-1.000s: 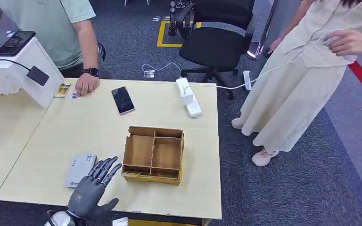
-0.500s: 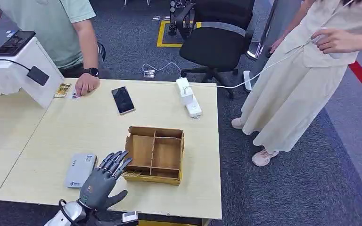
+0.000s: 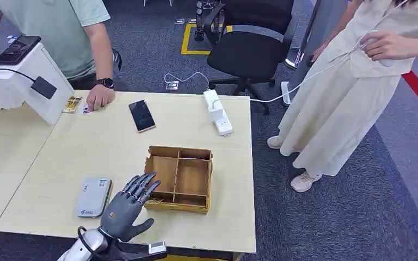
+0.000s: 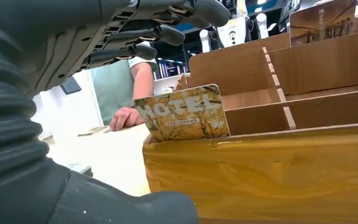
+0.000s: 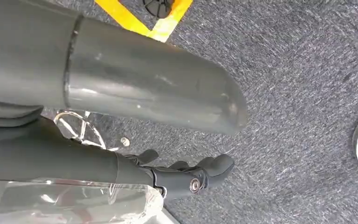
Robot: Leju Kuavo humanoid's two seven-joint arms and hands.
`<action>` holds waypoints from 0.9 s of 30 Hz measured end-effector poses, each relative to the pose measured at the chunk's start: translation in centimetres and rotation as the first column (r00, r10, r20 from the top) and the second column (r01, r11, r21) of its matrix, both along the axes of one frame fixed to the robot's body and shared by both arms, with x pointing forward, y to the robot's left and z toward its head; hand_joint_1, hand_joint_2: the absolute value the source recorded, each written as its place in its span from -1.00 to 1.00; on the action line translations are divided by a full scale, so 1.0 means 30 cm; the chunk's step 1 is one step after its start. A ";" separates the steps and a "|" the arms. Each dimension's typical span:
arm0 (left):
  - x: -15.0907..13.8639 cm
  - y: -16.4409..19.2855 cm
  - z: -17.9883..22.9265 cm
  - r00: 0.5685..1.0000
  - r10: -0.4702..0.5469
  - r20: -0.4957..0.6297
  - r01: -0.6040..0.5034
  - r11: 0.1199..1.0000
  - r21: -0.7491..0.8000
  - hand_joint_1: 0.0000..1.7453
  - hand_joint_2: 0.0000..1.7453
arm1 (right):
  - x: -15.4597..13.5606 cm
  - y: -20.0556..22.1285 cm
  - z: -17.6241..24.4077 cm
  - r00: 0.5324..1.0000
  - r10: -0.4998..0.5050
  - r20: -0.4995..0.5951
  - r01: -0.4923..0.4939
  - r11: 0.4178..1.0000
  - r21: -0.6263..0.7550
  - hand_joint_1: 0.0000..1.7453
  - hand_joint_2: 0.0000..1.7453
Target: Pass the card to the sensor for recognition and then transmit it.
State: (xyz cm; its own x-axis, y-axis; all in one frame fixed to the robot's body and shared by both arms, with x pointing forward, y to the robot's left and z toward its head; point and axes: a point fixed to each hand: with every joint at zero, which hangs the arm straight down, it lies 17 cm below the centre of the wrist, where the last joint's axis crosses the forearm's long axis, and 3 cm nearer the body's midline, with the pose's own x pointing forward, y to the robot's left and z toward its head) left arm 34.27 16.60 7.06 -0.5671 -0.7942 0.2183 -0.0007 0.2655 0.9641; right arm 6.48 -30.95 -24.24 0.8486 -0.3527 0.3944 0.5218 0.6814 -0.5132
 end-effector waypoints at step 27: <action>0.023 -0.034 0.019 0.999 -0.027 0.033 0.026 0.999 0.025 1.00 1.00 | -0.001 0.005 -0.001 1.000 0.011 -0.009 -0.011 1.000 0.002 -1.00 -1.00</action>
State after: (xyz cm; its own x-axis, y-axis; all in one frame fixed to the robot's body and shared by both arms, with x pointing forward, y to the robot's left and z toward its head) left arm 34.95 15.58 7.63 -0.5943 -0.7839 0.1795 -0.0261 0.2419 0.9700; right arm 6.46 -30.80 -24.29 0.8559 -0.3440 0.3861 0.5095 0.6884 -0.5162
